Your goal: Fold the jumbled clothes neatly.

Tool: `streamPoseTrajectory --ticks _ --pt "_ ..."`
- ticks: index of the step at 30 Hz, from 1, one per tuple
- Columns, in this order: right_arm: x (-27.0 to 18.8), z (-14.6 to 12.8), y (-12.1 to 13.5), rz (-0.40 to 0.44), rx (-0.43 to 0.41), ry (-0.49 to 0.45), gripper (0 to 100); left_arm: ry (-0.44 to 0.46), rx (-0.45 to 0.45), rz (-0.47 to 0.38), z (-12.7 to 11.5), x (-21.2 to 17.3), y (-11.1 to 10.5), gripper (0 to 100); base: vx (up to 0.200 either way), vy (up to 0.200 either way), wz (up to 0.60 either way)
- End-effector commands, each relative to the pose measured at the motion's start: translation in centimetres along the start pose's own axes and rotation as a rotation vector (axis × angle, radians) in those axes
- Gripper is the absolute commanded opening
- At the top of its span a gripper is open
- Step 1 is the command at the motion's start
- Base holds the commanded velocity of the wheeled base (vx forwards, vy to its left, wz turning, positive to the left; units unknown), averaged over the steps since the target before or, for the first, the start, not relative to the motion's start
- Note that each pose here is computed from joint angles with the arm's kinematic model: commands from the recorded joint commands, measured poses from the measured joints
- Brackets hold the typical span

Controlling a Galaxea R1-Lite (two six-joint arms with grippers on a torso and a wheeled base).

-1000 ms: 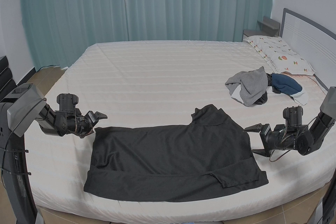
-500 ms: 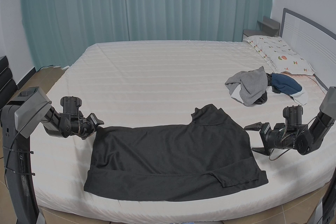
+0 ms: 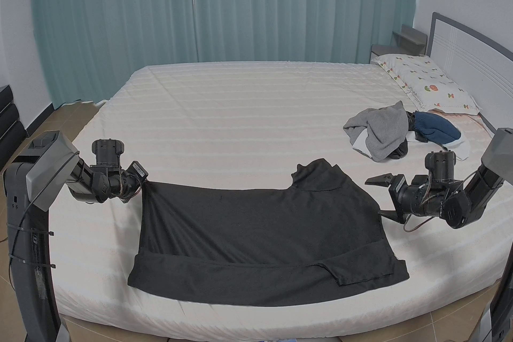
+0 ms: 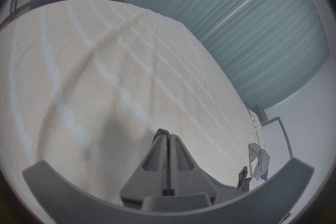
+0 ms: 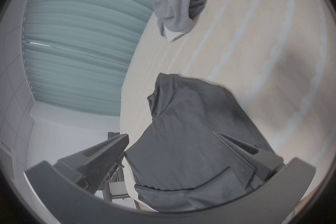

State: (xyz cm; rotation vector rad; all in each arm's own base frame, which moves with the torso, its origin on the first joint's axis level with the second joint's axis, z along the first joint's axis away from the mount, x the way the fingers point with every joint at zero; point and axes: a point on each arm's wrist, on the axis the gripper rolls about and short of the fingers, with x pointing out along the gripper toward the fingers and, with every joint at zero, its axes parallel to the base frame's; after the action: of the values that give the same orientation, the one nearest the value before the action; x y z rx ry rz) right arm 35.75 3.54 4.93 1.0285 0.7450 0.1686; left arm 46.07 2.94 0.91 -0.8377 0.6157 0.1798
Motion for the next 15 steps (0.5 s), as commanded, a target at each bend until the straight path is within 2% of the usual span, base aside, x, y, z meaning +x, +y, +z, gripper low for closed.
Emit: streamPoseTrajectory --ticks 1,6,11,15 --pt "1.9 1.3 1.8 0.020 -0.050 -0.004 100 -0.007 -0.004 -0.008 0.0 0.4 0.2 0 0.000 0.000 0.00" --pt "4.4 2.5 1.7 -0.028 -0.127 -0.040 100 0.000 -0.004 -0.009 -0.2 0.4 0.5 0 0.000 0.000 0.00" --pt "7.8 3.4 0.6 -0.098 -0.291 -0.064 100 0.008 -0.004 -0.006 -0.3 0.4 0.5 0 0.000 0.000 0.00" --pt "10.4 3.9 -0.1 -0.115 -0.378 -0.071 100 0.025 -0.006 -0.006 -0.6 0.4 0.7 0 0.000 0.000 0.00"
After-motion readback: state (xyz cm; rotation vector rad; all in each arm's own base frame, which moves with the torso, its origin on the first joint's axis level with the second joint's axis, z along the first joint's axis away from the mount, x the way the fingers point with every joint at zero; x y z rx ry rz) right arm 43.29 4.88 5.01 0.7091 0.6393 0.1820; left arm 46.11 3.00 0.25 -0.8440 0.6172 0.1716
